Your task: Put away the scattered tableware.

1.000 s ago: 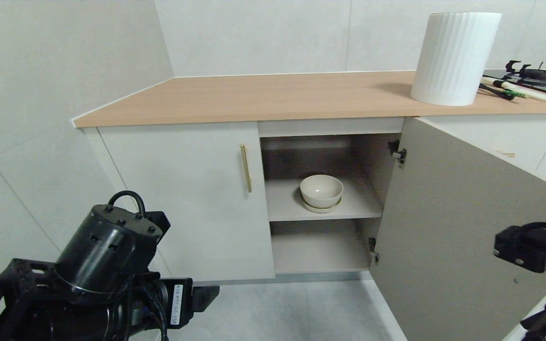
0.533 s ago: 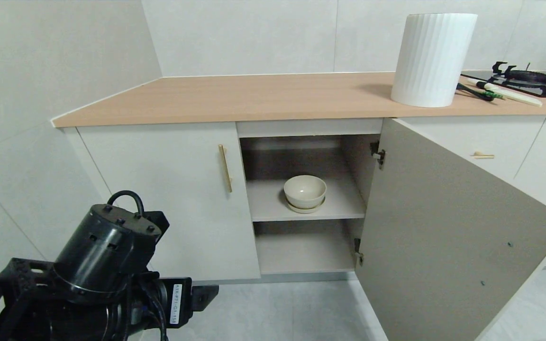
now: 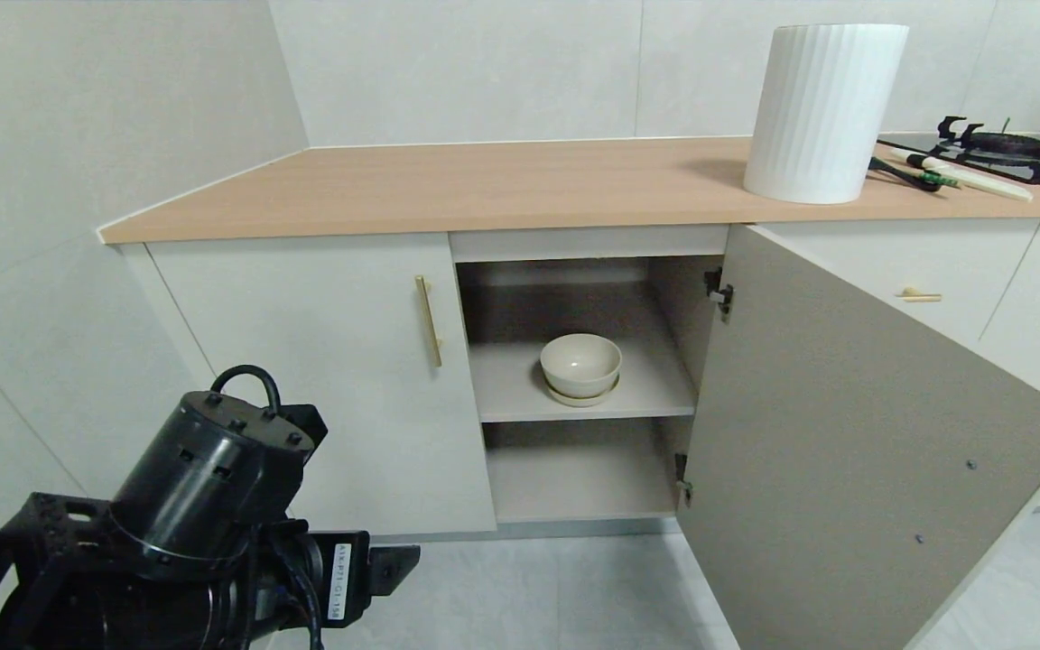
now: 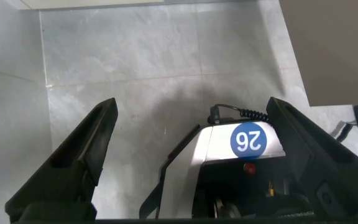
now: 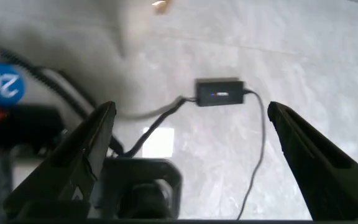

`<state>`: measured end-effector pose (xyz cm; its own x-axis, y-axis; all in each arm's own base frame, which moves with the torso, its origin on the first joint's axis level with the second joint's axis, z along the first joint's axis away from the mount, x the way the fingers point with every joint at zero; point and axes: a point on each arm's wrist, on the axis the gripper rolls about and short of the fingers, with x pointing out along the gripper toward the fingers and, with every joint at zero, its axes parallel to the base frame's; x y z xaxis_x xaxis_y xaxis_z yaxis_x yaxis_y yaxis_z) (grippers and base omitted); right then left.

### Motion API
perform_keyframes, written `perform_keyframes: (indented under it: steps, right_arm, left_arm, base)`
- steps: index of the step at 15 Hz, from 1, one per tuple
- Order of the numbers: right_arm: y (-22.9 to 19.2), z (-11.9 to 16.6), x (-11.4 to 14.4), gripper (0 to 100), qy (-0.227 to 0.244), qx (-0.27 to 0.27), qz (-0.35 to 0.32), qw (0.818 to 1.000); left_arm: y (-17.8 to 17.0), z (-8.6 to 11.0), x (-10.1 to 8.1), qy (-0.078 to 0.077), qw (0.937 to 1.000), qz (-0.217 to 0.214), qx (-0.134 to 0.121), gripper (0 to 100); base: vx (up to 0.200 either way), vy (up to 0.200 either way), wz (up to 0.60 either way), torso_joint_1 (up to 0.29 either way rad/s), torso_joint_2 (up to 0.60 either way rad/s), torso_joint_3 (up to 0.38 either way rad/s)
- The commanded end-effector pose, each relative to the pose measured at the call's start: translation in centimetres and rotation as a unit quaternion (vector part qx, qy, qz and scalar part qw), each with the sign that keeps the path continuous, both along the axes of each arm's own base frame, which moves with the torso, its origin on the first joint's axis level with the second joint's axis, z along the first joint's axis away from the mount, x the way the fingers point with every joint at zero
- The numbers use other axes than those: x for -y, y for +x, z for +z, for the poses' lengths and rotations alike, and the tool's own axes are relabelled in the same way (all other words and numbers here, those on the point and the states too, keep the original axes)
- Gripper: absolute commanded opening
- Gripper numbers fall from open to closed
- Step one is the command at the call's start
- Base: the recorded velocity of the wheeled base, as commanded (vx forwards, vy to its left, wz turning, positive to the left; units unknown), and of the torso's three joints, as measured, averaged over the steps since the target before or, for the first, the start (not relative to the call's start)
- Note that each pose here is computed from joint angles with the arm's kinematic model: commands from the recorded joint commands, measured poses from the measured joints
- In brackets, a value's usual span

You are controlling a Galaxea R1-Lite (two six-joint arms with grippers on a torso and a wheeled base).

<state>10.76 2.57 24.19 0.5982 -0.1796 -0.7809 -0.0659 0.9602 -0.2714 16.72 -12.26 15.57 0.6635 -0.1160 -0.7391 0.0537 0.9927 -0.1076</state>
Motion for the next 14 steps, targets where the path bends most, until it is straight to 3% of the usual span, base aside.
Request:
perform_keyframes:
  steps: [1, 8, 14]
  right_arm:
    - [0.4, 0.2, 0.9, 100, -0.006, 0.010, -0.029, 1.000]
    - [4.7, -0.6, 3.2, 100, -0.010, 0.027, -0.120, 0.992]
    - [7.5, -1.7, 3.8, 100, 0.012, 0.032, -0.128, 0.991]
  left_arm:
    - [0.0, -0.1, 0.0, 0.001, 1.0000, 0.000, -0.001, 100]
    - [0.1, 0.0, 0.0, 0.000, 1.0000, 0.000, 0.000, 100]
    - [0.1, 0.0, 0.0, 0.000, 1.0000, 0.000, 0.000, 100]
  base:
    - [0.000, 0.000, 0.00, 0.000, 0.00, 0.000]
    - [0.000, 0.000, 0.00, 0.000, 0.00, 0.000]
    - [0.000, 0.000, 0.00, 0.000, 0.00, 0.000]
